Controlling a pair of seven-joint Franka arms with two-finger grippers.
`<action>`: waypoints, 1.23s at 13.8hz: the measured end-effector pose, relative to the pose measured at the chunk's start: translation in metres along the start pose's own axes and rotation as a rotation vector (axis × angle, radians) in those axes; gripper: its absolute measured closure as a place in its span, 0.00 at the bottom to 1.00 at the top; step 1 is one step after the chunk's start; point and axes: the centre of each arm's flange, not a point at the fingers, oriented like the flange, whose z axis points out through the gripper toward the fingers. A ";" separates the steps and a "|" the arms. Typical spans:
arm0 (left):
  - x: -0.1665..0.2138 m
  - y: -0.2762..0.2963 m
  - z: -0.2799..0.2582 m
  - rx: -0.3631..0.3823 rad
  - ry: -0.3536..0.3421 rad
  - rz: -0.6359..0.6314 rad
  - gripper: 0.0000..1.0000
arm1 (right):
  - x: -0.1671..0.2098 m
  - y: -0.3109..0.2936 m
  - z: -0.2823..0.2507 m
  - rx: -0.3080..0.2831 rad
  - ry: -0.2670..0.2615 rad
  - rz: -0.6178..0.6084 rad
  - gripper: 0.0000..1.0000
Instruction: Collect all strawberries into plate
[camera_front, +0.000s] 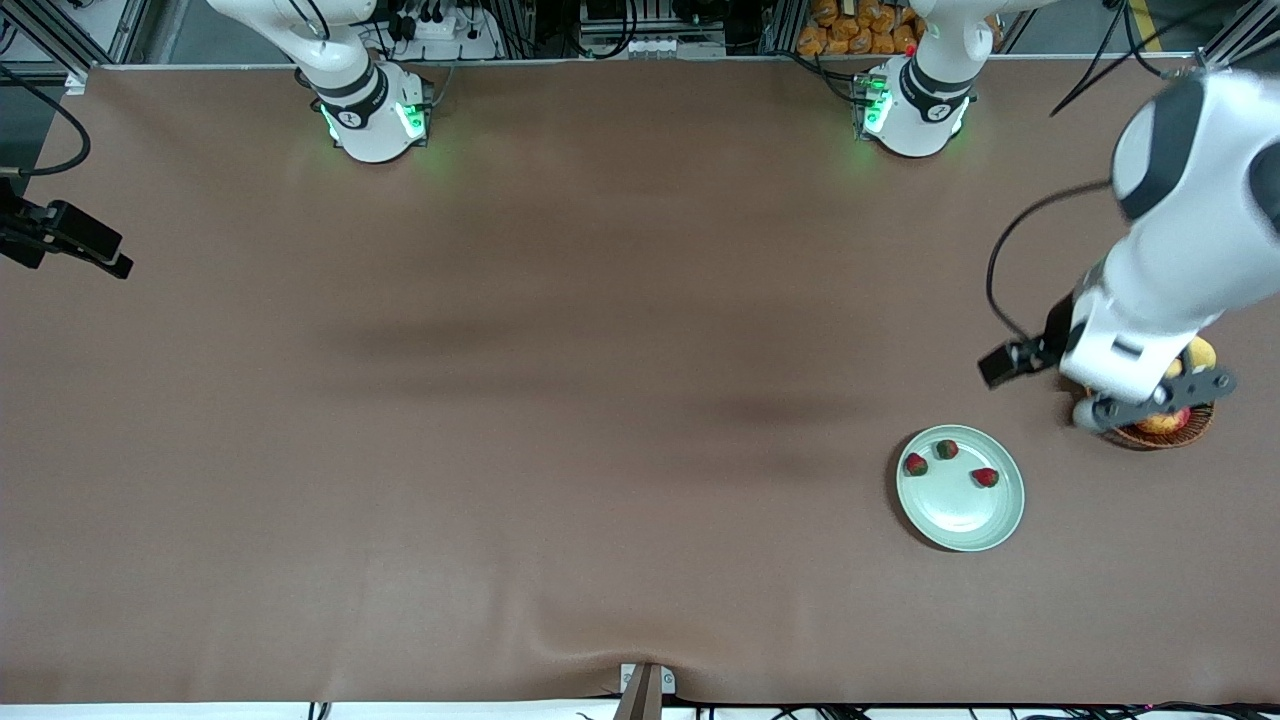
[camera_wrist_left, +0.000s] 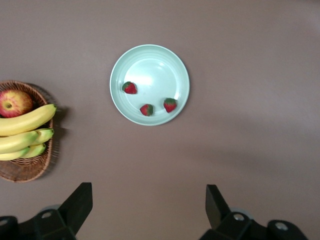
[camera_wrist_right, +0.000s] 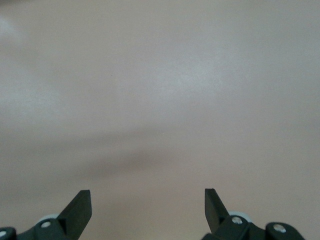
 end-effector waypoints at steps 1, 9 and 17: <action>-0.009 -0.011 -0.018 -0.008 -0.008 0.043 0.00 | 0.000 0.001 0.000 0.000 0.000 0.001 0.00; -0.061 -0.053 -0.086 0.007 -0.043 0.205 0.00 | 0.000 0.002 0.000 0.000 0.000 0.003 0.00; -0.072 -0.051 -0.099 -0.022 -0.092 0.222 0.00 | -0.001 0.003 0.001 -0.001 -0.011 0.006 0.00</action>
